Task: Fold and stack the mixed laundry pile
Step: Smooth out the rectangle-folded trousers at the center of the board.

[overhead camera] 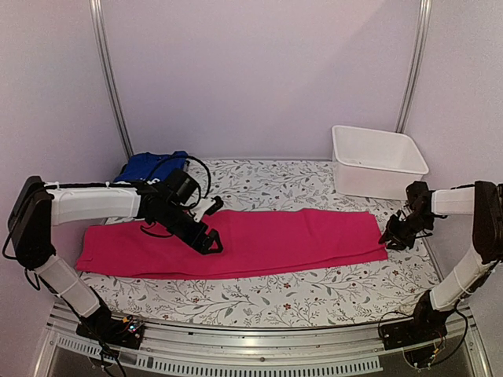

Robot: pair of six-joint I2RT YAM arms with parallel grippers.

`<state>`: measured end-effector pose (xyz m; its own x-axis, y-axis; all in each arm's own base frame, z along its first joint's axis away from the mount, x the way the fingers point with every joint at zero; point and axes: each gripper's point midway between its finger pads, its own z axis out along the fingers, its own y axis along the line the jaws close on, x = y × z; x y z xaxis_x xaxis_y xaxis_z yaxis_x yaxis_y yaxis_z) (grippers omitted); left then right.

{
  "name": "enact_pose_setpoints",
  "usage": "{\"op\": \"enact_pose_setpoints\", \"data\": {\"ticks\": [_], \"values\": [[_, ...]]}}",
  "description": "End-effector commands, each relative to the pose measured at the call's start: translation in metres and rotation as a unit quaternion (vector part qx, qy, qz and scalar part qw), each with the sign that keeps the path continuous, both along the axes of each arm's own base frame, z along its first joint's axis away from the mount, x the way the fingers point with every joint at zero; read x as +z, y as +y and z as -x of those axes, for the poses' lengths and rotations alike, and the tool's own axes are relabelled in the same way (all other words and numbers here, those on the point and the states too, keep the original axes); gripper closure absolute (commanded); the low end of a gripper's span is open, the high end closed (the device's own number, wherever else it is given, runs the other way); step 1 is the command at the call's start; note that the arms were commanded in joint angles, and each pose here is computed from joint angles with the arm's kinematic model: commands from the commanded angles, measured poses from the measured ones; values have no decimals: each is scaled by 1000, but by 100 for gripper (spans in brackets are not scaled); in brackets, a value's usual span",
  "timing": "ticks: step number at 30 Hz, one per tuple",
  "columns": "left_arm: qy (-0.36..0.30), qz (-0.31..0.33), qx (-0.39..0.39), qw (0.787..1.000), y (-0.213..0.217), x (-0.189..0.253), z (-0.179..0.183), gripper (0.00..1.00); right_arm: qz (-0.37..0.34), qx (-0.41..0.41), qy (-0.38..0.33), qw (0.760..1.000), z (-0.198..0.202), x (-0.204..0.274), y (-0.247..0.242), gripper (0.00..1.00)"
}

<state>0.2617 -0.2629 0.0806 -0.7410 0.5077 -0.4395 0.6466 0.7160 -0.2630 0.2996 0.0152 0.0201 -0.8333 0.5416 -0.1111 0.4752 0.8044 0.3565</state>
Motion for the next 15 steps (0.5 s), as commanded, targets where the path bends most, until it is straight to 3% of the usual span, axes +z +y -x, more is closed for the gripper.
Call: {"op": "enact_pose_setpoints", "data": {"ticks": [1, 3, 10, 13, 15], "values": [[6, -12, -8, 1000, 2, -3, 4, 10, -6, 7, -10, 1000, -9, 1, 0, 76], [9, -17, -8, 1000, 3, -4, 6, 11, -6, 7, -12, 1000, -9, 4, 0, 83], [-16, -84, -68, 994, 3, -17, 27, 16, 5, 3, -27, 1000, -13, 20, -4, 85], [-26, -101, -94, 990, 0, -23, 30, 21, 7, 8, -24, 1000, -13, 20, -4, 100], [-32, -100, -111, 988, -6, -23, 31, 26, 6, 10, -21, 1000, -13, 20, -4, 100]]}}
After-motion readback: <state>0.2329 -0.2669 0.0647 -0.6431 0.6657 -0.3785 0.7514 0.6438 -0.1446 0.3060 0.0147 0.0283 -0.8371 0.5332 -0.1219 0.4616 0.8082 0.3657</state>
